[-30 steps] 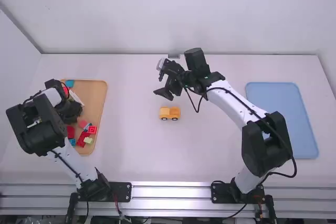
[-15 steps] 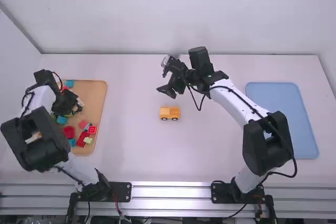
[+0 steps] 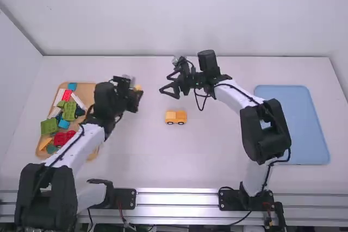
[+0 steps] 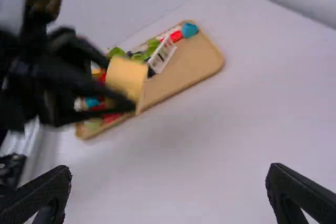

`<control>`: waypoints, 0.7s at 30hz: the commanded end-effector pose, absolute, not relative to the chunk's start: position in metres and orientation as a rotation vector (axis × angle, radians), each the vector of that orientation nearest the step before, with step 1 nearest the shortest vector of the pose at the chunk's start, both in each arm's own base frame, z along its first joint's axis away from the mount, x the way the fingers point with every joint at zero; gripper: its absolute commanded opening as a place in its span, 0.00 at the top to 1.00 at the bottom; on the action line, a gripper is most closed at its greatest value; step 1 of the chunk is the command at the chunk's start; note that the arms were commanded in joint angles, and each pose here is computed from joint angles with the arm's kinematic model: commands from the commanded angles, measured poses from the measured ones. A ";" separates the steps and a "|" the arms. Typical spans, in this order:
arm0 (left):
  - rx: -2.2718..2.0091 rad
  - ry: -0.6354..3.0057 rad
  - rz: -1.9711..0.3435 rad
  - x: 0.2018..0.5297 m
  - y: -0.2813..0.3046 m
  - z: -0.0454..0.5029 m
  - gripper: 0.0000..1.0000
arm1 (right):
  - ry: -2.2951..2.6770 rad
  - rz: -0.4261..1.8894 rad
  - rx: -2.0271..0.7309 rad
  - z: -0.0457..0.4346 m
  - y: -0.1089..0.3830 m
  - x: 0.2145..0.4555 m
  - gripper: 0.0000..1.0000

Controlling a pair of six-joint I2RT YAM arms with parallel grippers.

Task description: Assemble lego blocks to make yellow taxi

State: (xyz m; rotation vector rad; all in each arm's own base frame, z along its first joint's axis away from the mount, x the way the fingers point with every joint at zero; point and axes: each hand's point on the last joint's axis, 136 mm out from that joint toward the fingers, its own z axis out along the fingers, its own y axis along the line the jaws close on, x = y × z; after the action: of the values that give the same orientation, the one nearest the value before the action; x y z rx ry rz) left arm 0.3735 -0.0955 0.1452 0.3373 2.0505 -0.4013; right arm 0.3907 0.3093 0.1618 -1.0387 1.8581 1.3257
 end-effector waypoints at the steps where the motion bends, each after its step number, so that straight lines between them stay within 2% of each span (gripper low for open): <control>1: 0.510 1.995 -0.256 0.369 -0.113 0.144 0.98 | 1.877 1.475 -0.982 0.169 0.303 0.386 0.01; 6: 0.543 1.951 -0.210 0.370 -0.133 0.149 0.99 | 1.920 1.364 -0.945 0.165 0.292 0.399 0.01; 8: 0.526 1.936 -0.227 0.373 -0.135 0.152 0.98 | 1.927 1.246 -0.974 0.171 0.280 0.400 0.02; 15: 0.600 1.914 -0.336 0.375 -0.154 0.151 0.98 | 1.909 0.944 -1.069 0.186 0.261 0.378 0.02; 21: 0.756 1.837 -0.376 0.375 -0.177 0.146 0.98 | 1.918 1.042 -0.851 0.172 0.264 0.375 0.02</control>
State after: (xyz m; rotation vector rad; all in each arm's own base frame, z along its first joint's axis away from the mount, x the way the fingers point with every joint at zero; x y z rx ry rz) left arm 0.3733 -0.1640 0.1370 0.6844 1.8944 -0.3468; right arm 0.3770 0.2729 0.2081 -0.9825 1.7667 0.9735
